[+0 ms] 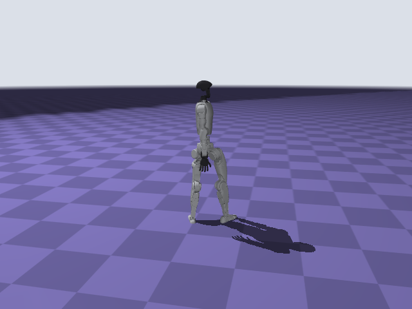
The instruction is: In place motions
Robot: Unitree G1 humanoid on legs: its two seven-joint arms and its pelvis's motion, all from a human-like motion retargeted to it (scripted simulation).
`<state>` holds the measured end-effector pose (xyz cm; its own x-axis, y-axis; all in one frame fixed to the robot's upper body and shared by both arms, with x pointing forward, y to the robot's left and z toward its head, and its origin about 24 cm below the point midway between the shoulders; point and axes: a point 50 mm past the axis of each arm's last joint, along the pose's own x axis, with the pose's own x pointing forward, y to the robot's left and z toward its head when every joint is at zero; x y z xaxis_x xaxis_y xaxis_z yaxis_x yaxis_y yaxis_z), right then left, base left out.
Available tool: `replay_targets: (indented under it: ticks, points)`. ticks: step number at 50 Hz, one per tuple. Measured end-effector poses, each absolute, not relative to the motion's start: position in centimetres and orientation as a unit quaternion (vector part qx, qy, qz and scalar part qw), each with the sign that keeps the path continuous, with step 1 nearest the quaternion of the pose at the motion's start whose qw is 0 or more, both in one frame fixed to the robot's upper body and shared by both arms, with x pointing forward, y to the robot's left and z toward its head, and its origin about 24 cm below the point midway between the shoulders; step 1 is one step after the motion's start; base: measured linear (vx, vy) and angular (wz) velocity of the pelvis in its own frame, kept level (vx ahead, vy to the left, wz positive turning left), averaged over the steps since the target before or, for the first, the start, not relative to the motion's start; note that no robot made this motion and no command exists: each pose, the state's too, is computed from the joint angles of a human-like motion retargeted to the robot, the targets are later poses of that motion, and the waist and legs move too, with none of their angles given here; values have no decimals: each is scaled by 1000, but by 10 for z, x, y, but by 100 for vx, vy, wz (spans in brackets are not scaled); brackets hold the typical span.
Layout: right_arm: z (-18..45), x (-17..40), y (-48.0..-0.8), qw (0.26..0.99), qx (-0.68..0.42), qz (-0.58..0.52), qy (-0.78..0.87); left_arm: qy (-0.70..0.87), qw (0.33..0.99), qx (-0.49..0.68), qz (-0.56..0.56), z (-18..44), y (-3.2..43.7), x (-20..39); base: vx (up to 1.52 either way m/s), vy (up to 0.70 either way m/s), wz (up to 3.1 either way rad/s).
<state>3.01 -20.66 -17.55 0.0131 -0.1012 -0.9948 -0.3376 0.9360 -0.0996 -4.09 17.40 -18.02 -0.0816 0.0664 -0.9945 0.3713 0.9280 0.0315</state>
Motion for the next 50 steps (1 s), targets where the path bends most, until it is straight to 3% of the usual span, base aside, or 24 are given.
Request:
replay_targets:
  ticks: [8, 20, 40, 50]
  points:
    - [-176, 18, -203, 699, -38, -16, 714, 693, 700, 128, -116, -182, 158, -21, -5, 3, -52]
    - [-174, 21, -214, 700, -63, -5, 711, 699, 691, 124, -136, -183, 143, -26, 1, 1, 59]
    - [-167, -21, -241, 658, -52, -49, 750, 693, 695, 163, -98, -181, 187, 3, 14, 10, 191]
    - [-170, 12, -241, 697, -87, -16, 711, 718, 682, 114, -74, -180, 190, -18, 14, 16, 78]
